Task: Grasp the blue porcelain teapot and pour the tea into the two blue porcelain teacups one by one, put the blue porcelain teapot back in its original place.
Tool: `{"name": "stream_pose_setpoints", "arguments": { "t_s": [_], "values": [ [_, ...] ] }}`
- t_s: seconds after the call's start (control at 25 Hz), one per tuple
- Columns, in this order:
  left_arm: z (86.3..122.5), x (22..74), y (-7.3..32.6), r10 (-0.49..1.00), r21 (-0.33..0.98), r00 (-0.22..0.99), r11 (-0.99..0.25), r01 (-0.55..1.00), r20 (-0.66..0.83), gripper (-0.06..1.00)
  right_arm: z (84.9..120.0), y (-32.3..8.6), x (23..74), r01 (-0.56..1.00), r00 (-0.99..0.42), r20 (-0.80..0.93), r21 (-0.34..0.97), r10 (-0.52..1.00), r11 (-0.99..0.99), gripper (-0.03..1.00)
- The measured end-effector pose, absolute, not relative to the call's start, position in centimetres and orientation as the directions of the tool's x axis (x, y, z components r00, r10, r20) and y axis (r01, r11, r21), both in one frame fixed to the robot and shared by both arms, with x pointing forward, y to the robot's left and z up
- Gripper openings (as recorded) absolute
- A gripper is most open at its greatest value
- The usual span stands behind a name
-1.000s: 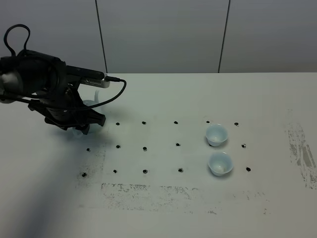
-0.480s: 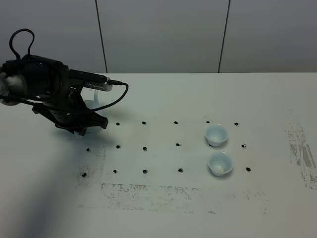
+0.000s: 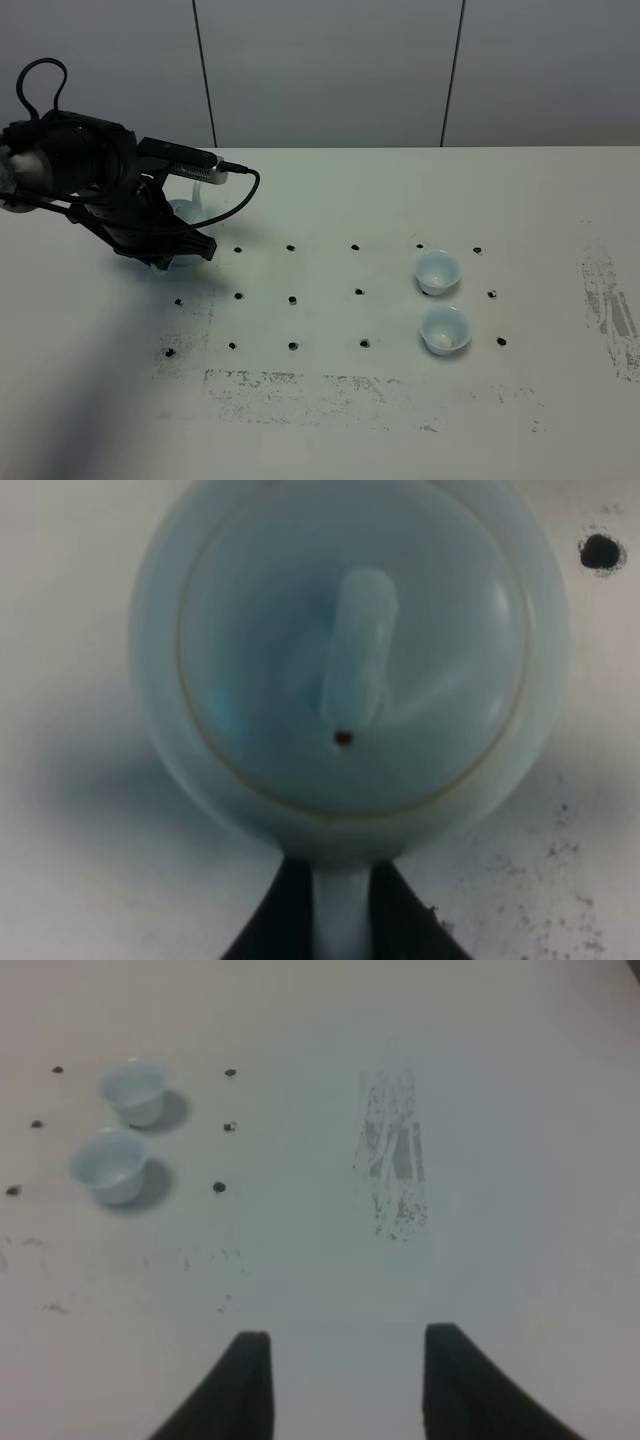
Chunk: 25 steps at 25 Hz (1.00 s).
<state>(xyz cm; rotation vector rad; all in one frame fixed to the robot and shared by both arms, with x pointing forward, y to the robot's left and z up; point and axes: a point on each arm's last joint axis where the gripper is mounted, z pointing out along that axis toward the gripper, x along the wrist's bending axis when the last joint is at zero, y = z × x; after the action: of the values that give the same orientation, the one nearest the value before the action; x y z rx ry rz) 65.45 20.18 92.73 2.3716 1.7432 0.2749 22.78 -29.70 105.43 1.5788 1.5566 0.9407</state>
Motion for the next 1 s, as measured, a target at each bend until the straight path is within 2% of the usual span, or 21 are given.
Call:
{"name": "stream_pose_setpoints", "arguments": {
  "t_s": [0.32, 0.52, 0.72, 0.88, 1.0],
  "values": [
    [94.1, 65.2, 20.2, 0.934, 0.310, 0.351, -0.352, 0.883, 0.062, 0.04, 105.4, -29.7, 22.8, 0.477, 0.006, 0.014, 0.879, 1.000, -0.015, 0.34],
    [94.5, 63.2, 20.6, 0.909, 0.354, 0.406, -0.410, 0.840, 0.089, 0.04, 105.4, -29.7, 22.8, 0.477, 0.006, 0.014, 0.879, 1.000, -0.015, 0.34],
    [96.4, 62.7, 19.0, 0.834, 0.375, 0.533, -0.544, 0.751, 0.143, 0.04, 105.4, -29.7, 22.8, 0.477, 0.006, 0.014, 0.879, 1.000, -0.015, 0.34],
    [99.2, 64.5, 16.2, 0.736, 0.420, 0.648, -0.660, 0.622, 0.196, 0.04, 105.4, -29.7, 22.8, 0.477, 0.006, 0.014, 0.879, 1.000, -0.015, 0.34],
    [100.1, 66.3, 13.7, 0.627, 0.390, 0.747, -0.758, 0.522, 0.219, 0.04, 105.4, -29.7, 22.8, 0.477, 0.006, 0.014, 0.879, 1.000, -0.015, 0.34]
  ]
}}
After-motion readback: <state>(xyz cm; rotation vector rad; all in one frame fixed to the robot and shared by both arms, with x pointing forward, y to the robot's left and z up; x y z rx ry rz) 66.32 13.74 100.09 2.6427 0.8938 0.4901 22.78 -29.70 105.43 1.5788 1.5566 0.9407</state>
